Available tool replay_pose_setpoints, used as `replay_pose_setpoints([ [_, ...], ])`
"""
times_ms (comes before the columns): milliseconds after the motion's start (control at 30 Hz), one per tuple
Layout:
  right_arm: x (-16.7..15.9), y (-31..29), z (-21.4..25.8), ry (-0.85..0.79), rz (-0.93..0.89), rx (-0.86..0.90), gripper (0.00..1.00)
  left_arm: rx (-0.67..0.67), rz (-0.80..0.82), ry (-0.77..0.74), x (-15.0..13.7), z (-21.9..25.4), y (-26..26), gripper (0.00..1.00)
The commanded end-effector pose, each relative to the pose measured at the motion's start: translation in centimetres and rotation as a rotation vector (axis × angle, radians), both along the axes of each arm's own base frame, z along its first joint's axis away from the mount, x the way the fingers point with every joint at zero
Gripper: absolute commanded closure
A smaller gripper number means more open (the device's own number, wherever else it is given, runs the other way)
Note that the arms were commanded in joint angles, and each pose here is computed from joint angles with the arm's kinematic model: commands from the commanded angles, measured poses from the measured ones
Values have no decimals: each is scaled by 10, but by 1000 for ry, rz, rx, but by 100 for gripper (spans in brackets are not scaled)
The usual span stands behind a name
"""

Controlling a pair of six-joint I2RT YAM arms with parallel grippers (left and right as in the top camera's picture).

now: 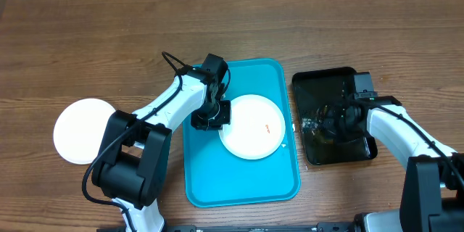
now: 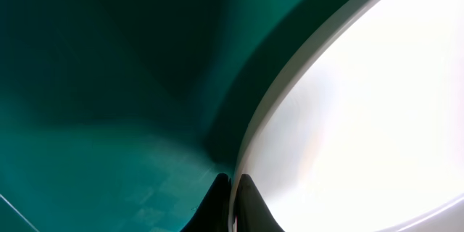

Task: Clean dirty plates on tray and stack at the side
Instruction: 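Reach the right gripper into the black tray toward the sponge, then wipe the white plate with the sponge in the right gripper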

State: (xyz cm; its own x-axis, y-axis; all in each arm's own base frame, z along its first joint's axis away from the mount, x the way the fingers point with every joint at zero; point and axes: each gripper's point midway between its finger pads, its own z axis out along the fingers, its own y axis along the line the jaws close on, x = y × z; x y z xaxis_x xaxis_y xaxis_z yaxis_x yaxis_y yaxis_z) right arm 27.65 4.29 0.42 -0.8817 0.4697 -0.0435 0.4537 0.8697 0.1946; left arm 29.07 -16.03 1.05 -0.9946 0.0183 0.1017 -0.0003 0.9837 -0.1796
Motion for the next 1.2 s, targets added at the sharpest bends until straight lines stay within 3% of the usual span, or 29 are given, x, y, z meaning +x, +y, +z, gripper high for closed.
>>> replay_pose_setpoints([
  [0, -4, -4, -1, 8, -19, -24, 96, 9, -21, 28, -7, -8, 2, 96],
  [367, 17, -1, 71, -63, 42, -19, 96, 0, -21, 26, -6, -8, 0, 96],
  [633, 8, 72, 116, -203, 371, 187, 96, -71, -14, 36, -7, -5, -13, 96],
  [833, -9, 141, 114, -231, 571, 213, 96, -74, -10, 39, -8, -5, -15, 96],
  [1167, -8, 195, 43, -174, 595, 52, 96, -63, -10, 35, -7, -6, -13, 96],
])
